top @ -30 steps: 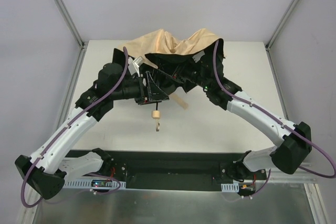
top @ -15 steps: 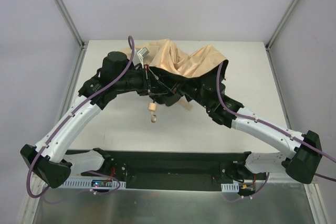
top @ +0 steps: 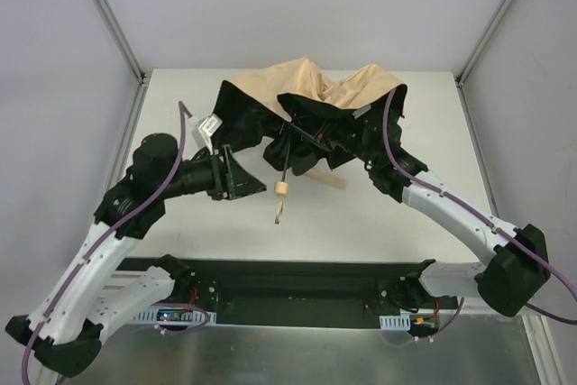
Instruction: Put away the umbrella
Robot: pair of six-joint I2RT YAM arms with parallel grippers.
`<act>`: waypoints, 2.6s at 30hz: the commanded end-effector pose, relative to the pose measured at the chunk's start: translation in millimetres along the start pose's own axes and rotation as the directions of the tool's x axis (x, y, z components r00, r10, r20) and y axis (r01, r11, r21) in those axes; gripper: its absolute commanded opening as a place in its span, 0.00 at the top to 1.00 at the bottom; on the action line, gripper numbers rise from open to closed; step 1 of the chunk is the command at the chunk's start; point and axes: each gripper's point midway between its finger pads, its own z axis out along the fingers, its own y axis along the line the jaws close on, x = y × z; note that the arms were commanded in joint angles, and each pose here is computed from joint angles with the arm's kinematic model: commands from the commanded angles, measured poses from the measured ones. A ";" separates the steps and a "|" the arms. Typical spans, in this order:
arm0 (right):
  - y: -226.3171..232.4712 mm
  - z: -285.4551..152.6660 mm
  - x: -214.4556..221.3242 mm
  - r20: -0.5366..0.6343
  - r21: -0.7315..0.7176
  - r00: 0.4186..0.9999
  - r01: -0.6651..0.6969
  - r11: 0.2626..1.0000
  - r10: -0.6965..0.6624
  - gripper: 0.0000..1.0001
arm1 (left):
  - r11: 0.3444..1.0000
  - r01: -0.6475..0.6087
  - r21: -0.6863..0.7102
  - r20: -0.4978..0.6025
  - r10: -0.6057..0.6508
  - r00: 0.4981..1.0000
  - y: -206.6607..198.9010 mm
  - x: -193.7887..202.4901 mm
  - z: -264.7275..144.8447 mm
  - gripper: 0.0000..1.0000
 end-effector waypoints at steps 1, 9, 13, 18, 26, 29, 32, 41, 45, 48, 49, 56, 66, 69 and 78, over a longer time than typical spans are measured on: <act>11.8 -3.6 2.0 -0.101 -0.138 0.992 0.067 0.988 -0.081 1.00 | 1.000 -0.017 -0.004 -0.006 0.017 1.000 0.8 29.2 -31.1 0.50; -75.6 -12.2 57.9 -0.316 -0.063 0.948 0.020 0.998 -0.039 1.00 | 0.973 -0.046 -0.228 0.121 0.075 0.990 31.4 26.7 -66.3 0.39; -127.5 -10.3 78.0 -0.415 0.005 0.909 0.053 0.999 -0.046 1.00 | 0.935 0.086 -0.344 0.224 -0.008 0.975 53.2 5.0 -60.6 0.33; -180.9 -3.9 86.4 -0.524 0.057 0.848 0.127 0.990 -0.078 1.00 | 0.923 0.176 -0.342 0.198 -0.112 0.974 59.0 -18.2 -16.6 0.33; -228.9 3.4 101.5 -0.586 0.130 0.809 0.150 0.980 -0.046 0.98 | 0.948 0.086 -0.308 0.058 -0.072 0.996 57.3 -71.5 50.9 0.18; -227.1 -2.0 103.3 -0.592 0.135 0.804 0.156 0.978 -0.047 0.95 | 0.967 -0.003 -0.254 -0.033 -0.006 0.999 54.0 -80.0 76.2 0.21; -228.2 -9.1 104.9 -0.613 0.157 0.789 0.168 0.973 -0.038 0.94 | 0.975 -0.118 -0.187 -0.096 0.102 0.990 50.7 -80.1 99.0 0.30; -225.8 -16.2 100.8 -0.601 0.215 0.799 0.175 0.961 -0.011 0.91 | 0.955 -0.297 -0.008 -0.164 0.292 0.942 32.7 -56.6 131.8 0.25; -215.7 -18.9 92.9 -0.597 0.211 0.801 0.210 0.955 -0.045 0.89 | 0.968 -0.253 -0.009 -0.224 0.244 0.943 46.6 -45.6 146.4 0.36; -210.9 -23.5 89.9 -0.585 0.218 0.809 0.224 0.950 -0.056 0.88 | 0.971 -0.227 -0.069 -0.221 0.207 0.953 59.7 -50.6 152.9 0.72; -209.0 -24.0 88.5 -0.579 0.217 0.813 0.226 0.950 -0.062 0.88 | 0.969 -0.229 -0.094 -0.211 0.206 0.956 61.9 -55.3 151.2 0.81; -189.2 -25.7 73.2 -0.532 0.204 0.838 0.263 0.943 -0.119 0.90 | 0.918 -0.294 -0.267 -0.033 0.296 0.954 51.5 -99.7 114.4 1.00; -151.4 -48.0 35.3 -0.449 0.177 0.813 0.487 0.855 -0.370 0.98 | 0.908 -0.246 -0.338 0.173 0.317 0.932 23.4 -127.2 62.4 1.00; -127.0 -60.7 12.8 -0.358 0.201 0.820 0.535 0.821 -0.447 1.00 | 0.908 -0.258 -0.330 0.232 0.343 0.910 6.3 -141.5 46.7 1.00; -26.3 -62.2 -18.8 -0.222 0.009 0.801 0.572 0.820 -0.556 1.00 | 0.922 -0.314 -0.229 0.398 0.383 0.834 -70.1 -187.3 6.9 1.00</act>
